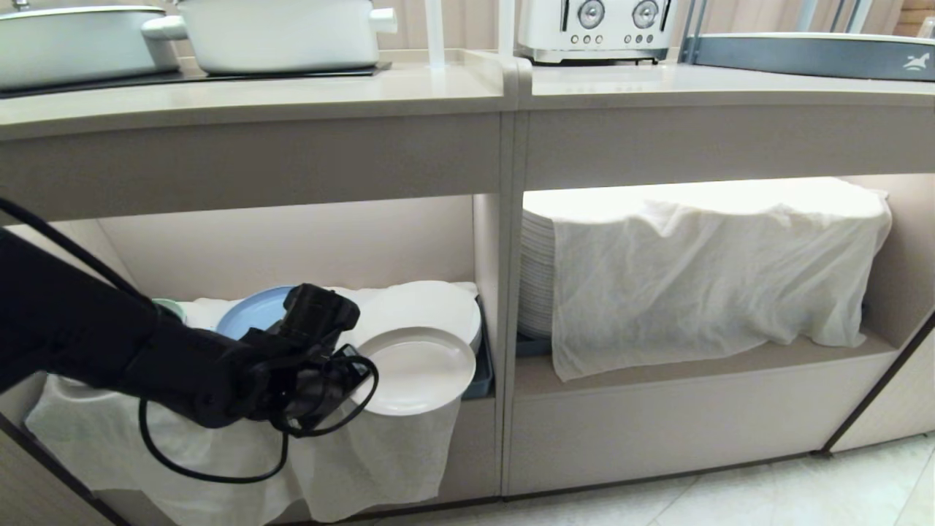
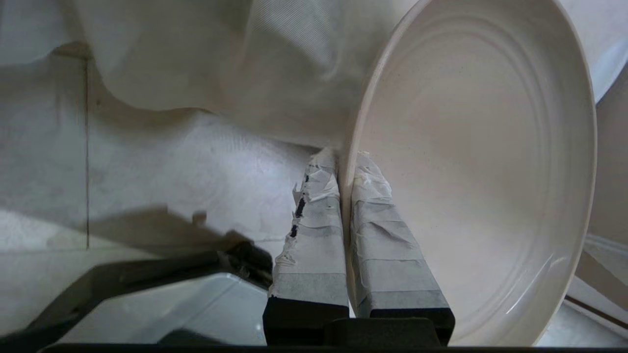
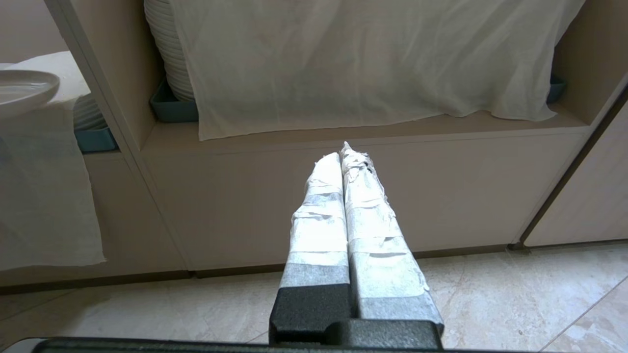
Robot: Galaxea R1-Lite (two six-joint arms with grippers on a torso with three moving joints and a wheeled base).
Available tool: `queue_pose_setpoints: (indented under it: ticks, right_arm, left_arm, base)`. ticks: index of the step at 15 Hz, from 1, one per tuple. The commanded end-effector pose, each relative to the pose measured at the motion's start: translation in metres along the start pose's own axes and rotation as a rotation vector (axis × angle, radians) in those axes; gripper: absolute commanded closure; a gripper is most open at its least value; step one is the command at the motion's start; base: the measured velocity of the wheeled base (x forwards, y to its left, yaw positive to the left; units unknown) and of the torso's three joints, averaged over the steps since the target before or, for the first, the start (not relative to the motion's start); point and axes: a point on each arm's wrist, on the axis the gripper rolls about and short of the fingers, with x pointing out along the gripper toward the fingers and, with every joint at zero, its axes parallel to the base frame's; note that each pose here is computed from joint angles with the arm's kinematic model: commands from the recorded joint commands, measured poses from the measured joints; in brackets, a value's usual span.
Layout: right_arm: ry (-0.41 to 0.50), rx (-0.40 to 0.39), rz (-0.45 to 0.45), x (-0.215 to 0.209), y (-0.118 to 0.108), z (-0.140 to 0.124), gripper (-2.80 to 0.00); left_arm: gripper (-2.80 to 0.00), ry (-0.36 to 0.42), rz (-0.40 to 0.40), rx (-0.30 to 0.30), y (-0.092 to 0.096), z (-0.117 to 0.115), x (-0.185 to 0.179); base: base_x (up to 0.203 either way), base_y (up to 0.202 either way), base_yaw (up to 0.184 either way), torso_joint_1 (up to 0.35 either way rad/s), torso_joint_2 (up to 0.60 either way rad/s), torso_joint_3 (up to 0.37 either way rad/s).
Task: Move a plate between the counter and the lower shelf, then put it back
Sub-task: Put the plate
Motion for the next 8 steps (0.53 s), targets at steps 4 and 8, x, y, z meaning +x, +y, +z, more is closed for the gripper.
queue_pose_setpoints:
  ticks: [4,8]
  right_arm:
    - [0.000,-0.001,0.000,0.000,0.000,0.000,0.00]
    - [0.000,-0.001,0.000,0.000,0.000,0.000,0.00]
  left_arm:
    - [0.00,-0.019,-0.034,-0.027,0.026,-0.003,-0.061]
    - [0.00,-0.016,-0.044,0.013,0.057,-0.018,-0.107]
  base:
    - [0.000,0.000,0.000,0.000,0.00,0.000]
    - [0.000,0.000,0.000,0.000,0.00,0.000]
